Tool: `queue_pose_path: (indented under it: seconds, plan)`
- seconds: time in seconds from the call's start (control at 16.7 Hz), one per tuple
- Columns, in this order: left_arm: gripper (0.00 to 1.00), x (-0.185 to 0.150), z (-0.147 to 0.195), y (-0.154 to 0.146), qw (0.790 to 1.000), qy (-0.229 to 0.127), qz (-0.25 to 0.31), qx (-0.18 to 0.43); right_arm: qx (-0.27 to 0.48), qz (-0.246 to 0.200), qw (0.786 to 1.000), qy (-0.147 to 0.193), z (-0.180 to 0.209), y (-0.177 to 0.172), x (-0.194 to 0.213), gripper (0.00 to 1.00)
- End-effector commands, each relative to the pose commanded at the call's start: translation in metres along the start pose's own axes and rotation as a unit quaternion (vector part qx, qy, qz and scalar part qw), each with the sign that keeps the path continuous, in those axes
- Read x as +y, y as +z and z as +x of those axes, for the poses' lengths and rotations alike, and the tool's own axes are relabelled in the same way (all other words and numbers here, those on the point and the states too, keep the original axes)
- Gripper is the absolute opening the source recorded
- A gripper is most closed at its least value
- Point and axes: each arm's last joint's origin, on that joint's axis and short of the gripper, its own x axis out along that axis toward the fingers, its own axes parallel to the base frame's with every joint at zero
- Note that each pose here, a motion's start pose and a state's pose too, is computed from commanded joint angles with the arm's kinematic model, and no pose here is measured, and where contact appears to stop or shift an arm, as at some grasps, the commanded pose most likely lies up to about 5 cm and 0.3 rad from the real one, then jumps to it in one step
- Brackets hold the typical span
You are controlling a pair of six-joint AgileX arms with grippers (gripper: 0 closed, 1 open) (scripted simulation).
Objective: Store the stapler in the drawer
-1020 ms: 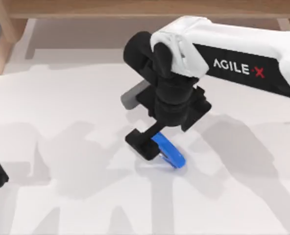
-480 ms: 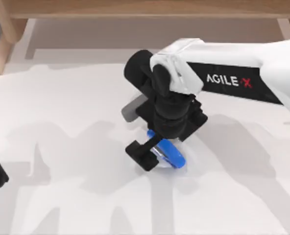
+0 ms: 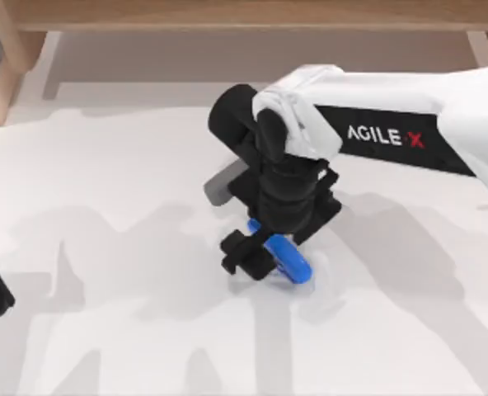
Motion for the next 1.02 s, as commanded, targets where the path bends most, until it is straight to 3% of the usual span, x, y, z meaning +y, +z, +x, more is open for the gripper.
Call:
queue_pose_path:
  seconds: [0.3, 1.02]
  plan:
    - [1.00, 0.000, 0.000, 0.000, 1.000, 0.000, 0.000, 0.000, 0.000, 0.000, 1.000, 0.000, 0.000, 0.000, 0.000, 0.02]
    - [1.00, 0.000, 0.000, 0.000, 1.000, 0.000, 0.000, 0.000, -0.007, 0.001, 1.000, -0.001, -0.016, 0.001, -0.001, 0.00]
